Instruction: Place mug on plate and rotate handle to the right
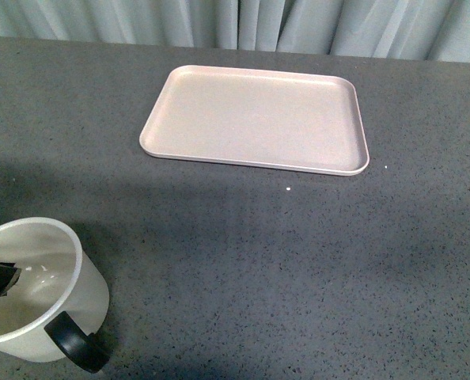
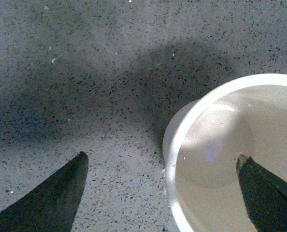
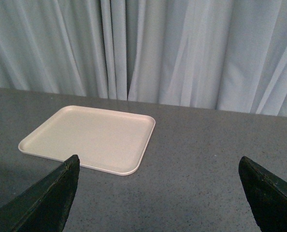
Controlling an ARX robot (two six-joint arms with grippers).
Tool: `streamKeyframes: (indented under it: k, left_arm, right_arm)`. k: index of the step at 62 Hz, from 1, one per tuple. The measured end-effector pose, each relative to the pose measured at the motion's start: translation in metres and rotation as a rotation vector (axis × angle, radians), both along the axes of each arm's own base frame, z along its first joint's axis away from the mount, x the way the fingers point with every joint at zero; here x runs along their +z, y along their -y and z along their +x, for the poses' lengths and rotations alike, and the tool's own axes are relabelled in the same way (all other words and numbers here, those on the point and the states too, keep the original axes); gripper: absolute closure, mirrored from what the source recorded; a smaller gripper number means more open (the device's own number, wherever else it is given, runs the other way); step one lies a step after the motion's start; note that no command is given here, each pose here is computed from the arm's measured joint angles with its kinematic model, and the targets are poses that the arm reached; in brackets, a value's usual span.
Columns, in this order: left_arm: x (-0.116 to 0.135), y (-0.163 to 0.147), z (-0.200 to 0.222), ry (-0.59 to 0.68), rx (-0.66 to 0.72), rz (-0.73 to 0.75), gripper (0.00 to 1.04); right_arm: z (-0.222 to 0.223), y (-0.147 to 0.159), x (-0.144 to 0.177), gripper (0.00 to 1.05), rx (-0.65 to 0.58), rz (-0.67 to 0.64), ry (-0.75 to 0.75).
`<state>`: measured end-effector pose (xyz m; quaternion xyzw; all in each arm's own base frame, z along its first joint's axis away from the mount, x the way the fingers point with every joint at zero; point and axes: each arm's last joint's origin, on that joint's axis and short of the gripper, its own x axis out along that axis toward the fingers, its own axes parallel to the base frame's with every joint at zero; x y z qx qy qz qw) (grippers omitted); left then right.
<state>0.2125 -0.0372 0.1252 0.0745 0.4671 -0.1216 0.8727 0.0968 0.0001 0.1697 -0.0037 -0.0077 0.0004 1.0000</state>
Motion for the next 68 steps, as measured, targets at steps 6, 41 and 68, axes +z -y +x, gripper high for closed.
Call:
streamKeyframes:
  k: [6,41,68]
  left_arm:
    - [-0.003,0.006,0.004,-0.019,0.0,-0.002,0.31]
    - [-0.006,0.02,0.008,-0.079,0.046,-0.076,1.03]
    - [0.033,0.052,0.045,-0.024,0.088,-0.196,1.03]
  right_arm:
    - [0.0,0.0,0.0,0.09,0.0,0.0,0.0]
    - [0.0,0.0,0.0,0.09,0.0,0.0,0.0]
    - [0.0,0.0,0.0,0.09,0.0,0.0,0.0]
